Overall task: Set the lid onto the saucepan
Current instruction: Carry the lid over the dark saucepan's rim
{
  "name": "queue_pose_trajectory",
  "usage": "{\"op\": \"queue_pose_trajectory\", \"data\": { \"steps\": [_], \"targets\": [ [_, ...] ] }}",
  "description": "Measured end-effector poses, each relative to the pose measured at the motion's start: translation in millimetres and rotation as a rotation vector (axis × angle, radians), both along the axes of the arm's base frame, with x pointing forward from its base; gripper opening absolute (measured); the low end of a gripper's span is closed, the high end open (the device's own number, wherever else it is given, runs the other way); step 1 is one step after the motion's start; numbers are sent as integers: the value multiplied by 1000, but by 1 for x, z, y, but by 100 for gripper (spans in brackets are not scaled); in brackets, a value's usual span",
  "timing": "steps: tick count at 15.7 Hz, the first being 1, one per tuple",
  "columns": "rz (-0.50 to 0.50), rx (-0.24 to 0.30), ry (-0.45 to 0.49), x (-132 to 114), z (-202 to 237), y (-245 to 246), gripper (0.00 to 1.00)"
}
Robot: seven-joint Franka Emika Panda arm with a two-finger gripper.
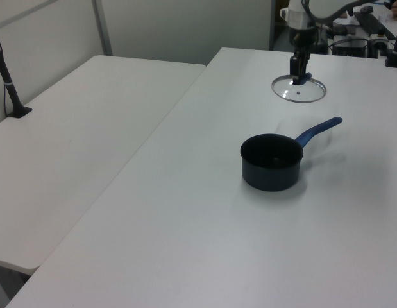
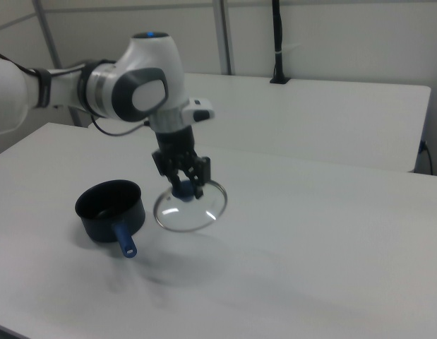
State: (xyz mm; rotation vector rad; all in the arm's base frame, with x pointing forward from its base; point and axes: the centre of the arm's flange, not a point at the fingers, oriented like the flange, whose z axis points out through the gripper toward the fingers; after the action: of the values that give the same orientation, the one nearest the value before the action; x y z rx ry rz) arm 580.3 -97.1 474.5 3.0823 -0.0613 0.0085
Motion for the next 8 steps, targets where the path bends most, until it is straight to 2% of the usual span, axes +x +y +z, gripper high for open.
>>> {"op": "queue_pose_trajectory", "data": {
  "steps": [2,8],
  "targets": [
    [14,21,-15,7,8,32,61],
    [43,28,-29,13,12,140,61]
  ]
}}
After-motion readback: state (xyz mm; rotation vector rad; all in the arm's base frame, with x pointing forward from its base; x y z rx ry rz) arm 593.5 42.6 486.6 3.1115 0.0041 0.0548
